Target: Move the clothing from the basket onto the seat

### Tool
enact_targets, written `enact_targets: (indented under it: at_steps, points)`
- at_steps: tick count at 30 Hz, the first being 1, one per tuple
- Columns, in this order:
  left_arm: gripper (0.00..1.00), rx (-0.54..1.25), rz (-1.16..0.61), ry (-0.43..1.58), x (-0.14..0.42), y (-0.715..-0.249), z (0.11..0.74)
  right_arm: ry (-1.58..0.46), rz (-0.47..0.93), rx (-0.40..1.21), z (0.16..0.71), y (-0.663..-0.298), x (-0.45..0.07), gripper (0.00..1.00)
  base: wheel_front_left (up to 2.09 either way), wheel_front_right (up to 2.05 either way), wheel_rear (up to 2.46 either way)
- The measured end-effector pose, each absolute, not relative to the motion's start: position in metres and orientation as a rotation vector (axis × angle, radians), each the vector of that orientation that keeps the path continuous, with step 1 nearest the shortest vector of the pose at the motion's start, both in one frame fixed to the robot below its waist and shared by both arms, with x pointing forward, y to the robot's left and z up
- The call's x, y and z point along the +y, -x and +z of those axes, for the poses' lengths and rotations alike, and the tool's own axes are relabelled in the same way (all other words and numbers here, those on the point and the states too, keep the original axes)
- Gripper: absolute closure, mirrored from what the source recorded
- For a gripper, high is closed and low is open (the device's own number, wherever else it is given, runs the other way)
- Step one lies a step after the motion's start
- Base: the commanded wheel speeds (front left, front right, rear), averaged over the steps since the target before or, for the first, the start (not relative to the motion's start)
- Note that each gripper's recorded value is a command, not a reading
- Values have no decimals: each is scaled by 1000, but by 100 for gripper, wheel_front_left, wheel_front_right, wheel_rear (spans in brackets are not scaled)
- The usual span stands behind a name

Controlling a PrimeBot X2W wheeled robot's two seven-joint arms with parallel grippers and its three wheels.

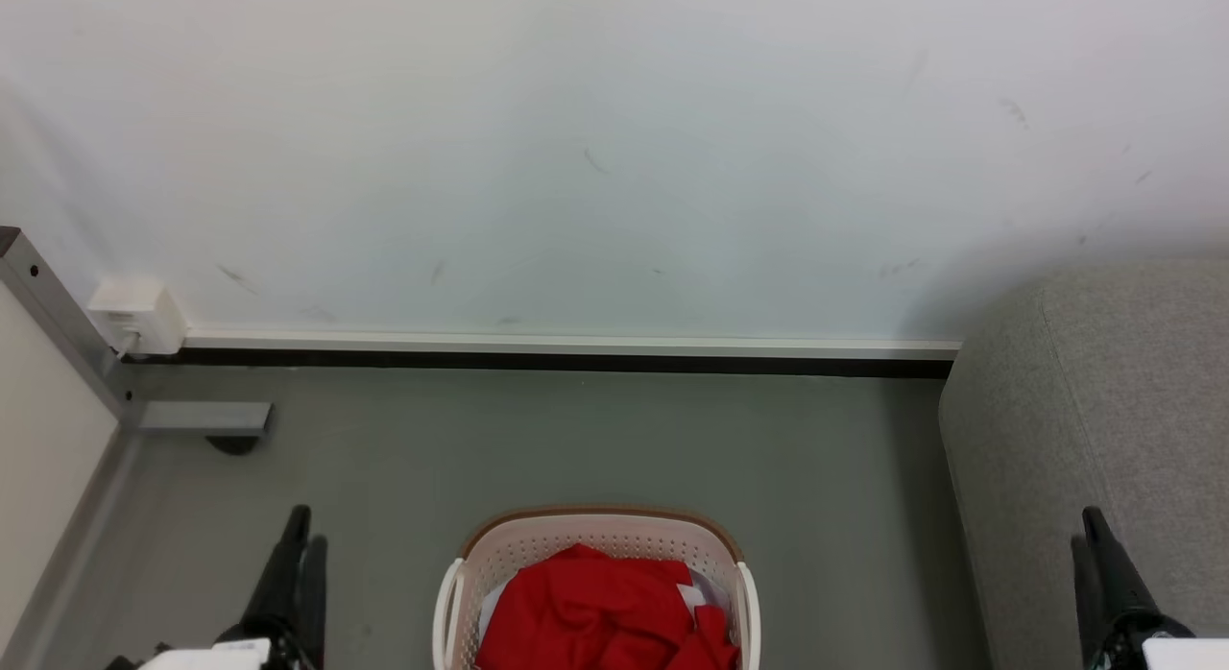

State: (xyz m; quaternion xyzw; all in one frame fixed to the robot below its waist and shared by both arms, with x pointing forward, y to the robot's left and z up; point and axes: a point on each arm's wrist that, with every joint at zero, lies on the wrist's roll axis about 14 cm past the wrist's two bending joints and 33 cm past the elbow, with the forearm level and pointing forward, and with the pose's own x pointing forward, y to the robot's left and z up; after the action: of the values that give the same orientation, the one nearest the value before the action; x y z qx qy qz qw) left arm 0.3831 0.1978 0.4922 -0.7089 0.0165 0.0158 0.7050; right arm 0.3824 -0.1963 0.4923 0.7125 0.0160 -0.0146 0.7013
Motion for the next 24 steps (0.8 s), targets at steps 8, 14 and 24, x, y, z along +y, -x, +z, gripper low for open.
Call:
enact_targets:
  at_steps: [8, 14, 24]
  points:
    - [0, 90, 87, 1578, 191, -373, 470, -1581, -90, 70, 472, -372, -194, 0, 0, 0, 0]
    - [0, 99, 105, 1523, 189, -373, 466, -1482, -97, 63, 473, -370, -196, 0, 0, 0, 0]
    - [0, 119, 98, 1334, 183, -373, 467, -1216, -71, 51, 482, -371, -195, 0, 0, 0, 0]
